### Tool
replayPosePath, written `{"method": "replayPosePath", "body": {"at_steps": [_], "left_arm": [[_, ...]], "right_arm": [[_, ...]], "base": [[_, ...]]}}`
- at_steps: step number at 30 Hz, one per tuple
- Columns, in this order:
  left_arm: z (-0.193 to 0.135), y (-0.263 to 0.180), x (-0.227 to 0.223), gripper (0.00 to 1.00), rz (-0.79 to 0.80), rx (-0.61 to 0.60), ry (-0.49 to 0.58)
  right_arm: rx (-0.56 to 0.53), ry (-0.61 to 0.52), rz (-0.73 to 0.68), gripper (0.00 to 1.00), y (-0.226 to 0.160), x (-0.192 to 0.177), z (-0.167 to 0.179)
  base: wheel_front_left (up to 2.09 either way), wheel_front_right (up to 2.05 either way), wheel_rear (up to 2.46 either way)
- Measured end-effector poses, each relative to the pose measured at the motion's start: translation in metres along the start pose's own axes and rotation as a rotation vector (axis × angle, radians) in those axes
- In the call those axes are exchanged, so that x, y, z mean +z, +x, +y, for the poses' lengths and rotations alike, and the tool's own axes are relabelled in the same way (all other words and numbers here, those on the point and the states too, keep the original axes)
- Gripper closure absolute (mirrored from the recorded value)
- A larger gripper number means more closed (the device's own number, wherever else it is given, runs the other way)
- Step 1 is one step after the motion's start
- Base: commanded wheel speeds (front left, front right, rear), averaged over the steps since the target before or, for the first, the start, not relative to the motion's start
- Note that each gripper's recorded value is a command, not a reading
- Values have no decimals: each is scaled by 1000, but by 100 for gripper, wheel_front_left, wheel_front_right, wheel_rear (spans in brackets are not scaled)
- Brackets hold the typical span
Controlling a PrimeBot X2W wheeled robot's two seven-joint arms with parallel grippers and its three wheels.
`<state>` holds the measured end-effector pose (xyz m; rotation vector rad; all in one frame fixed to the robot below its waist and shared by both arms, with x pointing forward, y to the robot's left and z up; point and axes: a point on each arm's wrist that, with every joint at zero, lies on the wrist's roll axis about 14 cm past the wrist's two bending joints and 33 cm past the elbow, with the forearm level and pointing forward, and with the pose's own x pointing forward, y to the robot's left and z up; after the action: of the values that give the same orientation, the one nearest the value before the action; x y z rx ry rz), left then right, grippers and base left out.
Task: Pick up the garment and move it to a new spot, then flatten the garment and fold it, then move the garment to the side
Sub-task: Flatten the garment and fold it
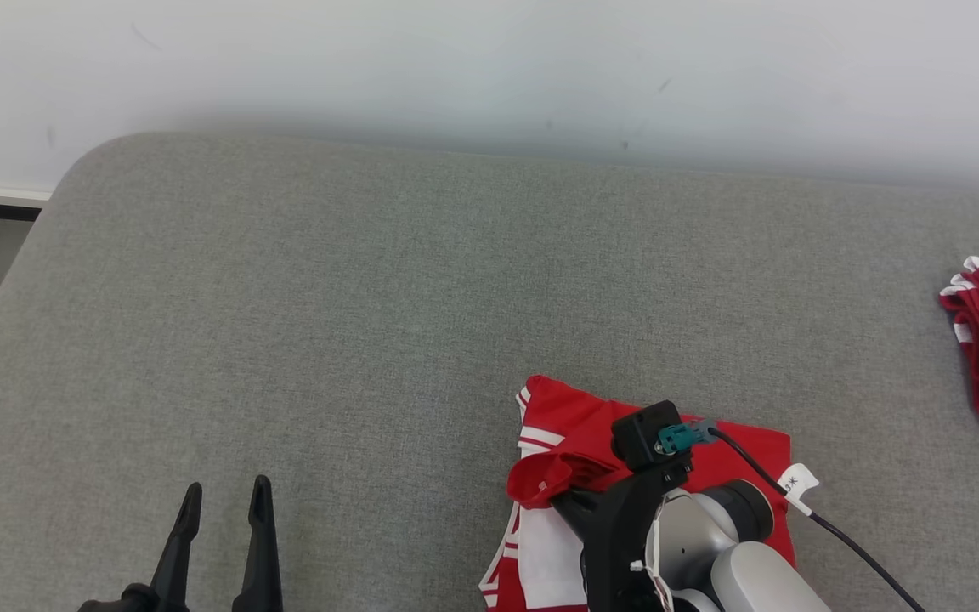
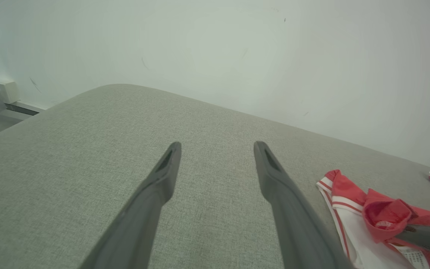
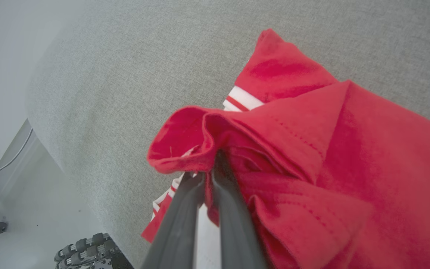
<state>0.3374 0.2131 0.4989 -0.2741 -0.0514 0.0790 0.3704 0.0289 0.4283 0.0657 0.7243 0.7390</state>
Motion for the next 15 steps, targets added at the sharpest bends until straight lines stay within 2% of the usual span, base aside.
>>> {"method": "replayPosePath", "body": {"at_steps": [2,3,4,5,12,15], "left_arm": [[0,0,0,0,0,-1,-1],[-1,1,0,0,-1,-2,-1],[-1,1,-1,0,0,-3,-2],[-1,1,-1,0,1,-4,-2],[-5,4,-2,0,4,-17,-2],[-7,4,-2,0,1,-20,-2]], "right_arm": [[-6,5,-5,100,-1,0,-2],[-8,6,-7,85,-1,1,-3],[-9,7,-15,13,-2,2,-4],[-6,11,-20,0,-2,3,-3],[128,53,13,0,-8,-2,35],[175,68,-19,0,-17,10,47]], "base": [[0,0,0],[0,0,0],[0,0,0],[0,0,0],[0,0,0],[0,0,0]]}}
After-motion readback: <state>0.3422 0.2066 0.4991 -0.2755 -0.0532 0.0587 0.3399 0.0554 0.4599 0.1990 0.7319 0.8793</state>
